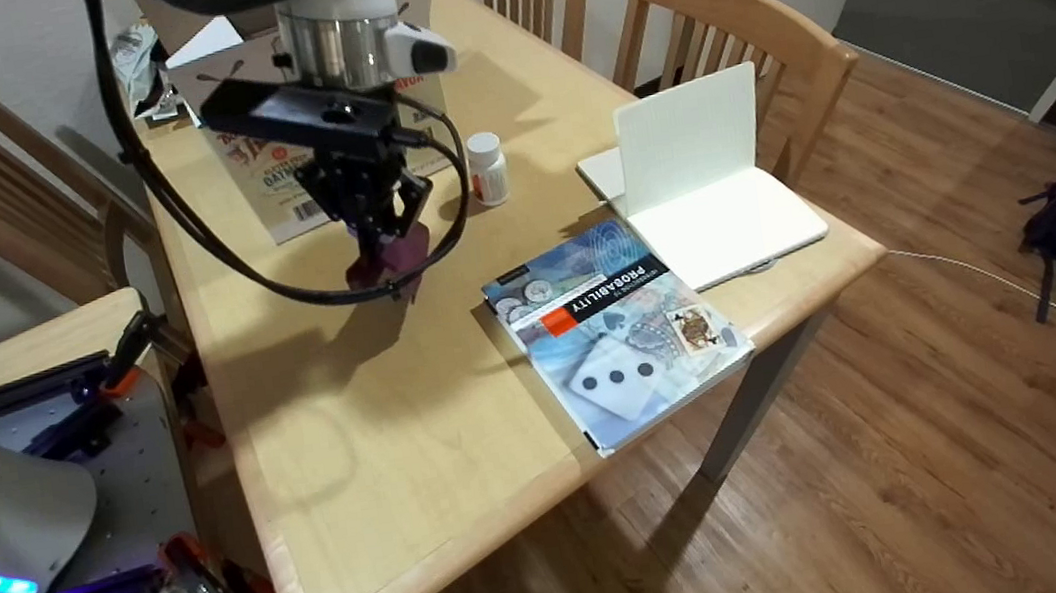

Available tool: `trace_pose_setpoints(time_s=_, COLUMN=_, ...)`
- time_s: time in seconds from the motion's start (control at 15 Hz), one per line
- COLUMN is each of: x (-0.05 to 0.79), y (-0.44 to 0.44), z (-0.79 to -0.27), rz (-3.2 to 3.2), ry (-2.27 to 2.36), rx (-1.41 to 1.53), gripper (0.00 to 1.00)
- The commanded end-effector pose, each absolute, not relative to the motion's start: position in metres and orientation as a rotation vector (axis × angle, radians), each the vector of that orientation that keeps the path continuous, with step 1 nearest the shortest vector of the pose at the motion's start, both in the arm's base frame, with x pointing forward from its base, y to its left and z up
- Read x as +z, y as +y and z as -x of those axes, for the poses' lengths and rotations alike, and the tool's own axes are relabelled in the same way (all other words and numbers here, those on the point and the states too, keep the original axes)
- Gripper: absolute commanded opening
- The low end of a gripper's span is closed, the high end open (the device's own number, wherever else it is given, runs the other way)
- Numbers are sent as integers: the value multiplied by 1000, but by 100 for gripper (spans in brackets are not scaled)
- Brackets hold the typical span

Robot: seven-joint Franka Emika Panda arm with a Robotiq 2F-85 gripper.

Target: Pick up the cloth from the table and put it in the carton box

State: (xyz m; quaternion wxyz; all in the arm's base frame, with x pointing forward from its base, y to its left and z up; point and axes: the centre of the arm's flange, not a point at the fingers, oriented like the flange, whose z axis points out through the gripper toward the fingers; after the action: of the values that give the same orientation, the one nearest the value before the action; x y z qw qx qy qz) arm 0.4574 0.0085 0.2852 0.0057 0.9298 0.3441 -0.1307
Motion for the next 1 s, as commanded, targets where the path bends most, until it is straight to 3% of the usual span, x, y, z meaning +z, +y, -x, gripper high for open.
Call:
trace_pose_setpoints(time_s=0.0, x=322, y=28, z=-476, rz=-2946, ry=1006, rx=-445, gripper=4)
trace_pose_setpoints(time_s=0.93, x=449, y=107, z=-536, rz=-2944, ry=933, rx=-426, gripper=4)
